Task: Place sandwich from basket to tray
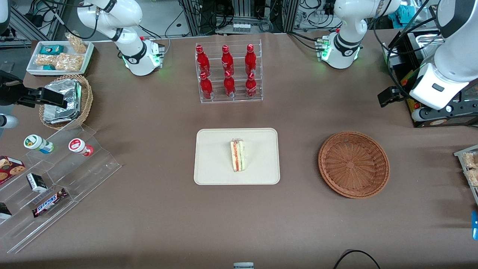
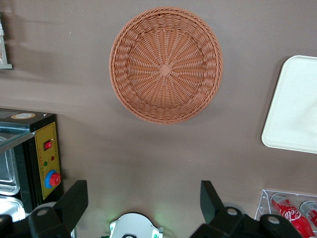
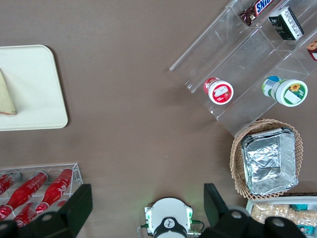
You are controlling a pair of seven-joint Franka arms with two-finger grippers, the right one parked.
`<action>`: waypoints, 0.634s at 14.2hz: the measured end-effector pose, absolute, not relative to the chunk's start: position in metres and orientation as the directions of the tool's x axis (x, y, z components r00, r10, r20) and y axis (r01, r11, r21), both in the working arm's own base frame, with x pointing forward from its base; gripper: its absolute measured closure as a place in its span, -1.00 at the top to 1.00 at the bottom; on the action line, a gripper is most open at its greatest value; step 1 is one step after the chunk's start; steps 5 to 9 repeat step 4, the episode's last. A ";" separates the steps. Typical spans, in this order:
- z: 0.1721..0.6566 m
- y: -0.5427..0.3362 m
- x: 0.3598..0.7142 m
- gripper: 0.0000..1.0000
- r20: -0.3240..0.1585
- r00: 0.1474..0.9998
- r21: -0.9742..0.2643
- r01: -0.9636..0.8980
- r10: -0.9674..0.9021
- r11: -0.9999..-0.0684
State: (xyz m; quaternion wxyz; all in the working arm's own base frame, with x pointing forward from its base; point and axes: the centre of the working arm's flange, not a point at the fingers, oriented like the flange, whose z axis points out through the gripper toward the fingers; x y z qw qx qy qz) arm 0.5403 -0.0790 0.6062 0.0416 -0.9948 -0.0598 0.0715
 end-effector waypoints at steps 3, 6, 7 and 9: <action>0.609 -0.078 0.546 1.00 -0.127 0.984 -0.083 0.112 0.122 -0.990; 0.610 -0.078 0.547 1.00 -0.125 0.985 -0.082 0.112 0.121 -0.990; 0.610 -0.078 0.547 1.00 -0.125 0.985 -0.082 0.112 0.121 -0.990; 0.610 -0.078 0.547 1.00 -0.125 0.985 -0.082 0.112 0.121 -0.990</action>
